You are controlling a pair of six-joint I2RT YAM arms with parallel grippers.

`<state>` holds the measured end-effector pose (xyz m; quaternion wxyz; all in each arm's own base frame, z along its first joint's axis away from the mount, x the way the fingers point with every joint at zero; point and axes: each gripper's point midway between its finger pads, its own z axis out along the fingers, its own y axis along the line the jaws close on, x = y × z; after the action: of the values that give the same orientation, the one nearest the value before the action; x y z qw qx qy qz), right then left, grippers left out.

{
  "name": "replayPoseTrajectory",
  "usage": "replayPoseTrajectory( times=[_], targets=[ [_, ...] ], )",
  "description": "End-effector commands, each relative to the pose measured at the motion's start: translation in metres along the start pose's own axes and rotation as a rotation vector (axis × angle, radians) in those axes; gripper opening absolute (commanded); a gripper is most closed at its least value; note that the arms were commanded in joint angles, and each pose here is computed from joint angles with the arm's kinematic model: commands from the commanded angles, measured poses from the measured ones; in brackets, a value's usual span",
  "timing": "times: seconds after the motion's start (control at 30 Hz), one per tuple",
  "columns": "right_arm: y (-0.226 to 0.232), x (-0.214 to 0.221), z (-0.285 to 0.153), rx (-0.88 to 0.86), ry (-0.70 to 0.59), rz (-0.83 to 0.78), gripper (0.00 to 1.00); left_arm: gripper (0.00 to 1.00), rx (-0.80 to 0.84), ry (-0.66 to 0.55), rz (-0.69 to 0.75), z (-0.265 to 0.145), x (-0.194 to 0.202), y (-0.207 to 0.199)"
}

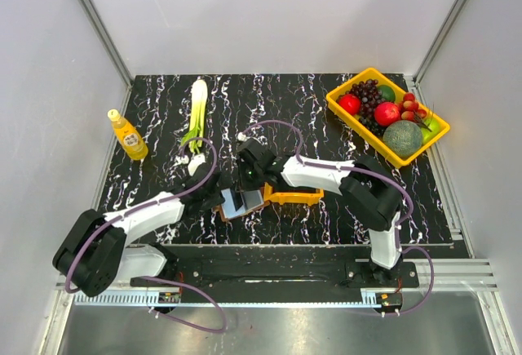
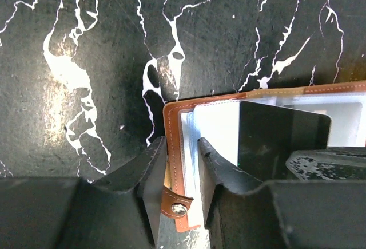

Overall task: Put the credit cards into the card holder
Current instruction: Insert the credit card into the card holder.

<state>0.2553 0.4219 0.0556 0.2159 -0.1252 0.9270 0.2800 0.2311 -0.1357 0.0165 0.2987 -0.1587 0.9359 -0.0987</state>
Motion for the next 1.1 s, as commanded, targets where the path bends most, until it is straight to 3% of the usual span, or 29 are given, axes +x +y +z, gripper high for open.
replayPoseTrajectory(
  times=[0.0, 0.5, 1.07],
  targets=[
    [-0.001, -0.03, -0.026, -0.046, -0.076, 0.014, 0.0, 0.29, -0.101, 0.062, 0.035, 0.006, 0.019, 0.023],
    [-0.006, -0.025, -0.036, -0.265, -0.045, 0.143, 0.0, 0.25, -0.081, 0.069, 0.058, 0.012, 0.016, 0.014],
    [-0.031, -0.005, -0.014, -0.197, -0.046, 0.272, 0.0, 0.22, -0.06, 0.064, 0.048, 0.01, 0.017, 0.012]
  ],
)
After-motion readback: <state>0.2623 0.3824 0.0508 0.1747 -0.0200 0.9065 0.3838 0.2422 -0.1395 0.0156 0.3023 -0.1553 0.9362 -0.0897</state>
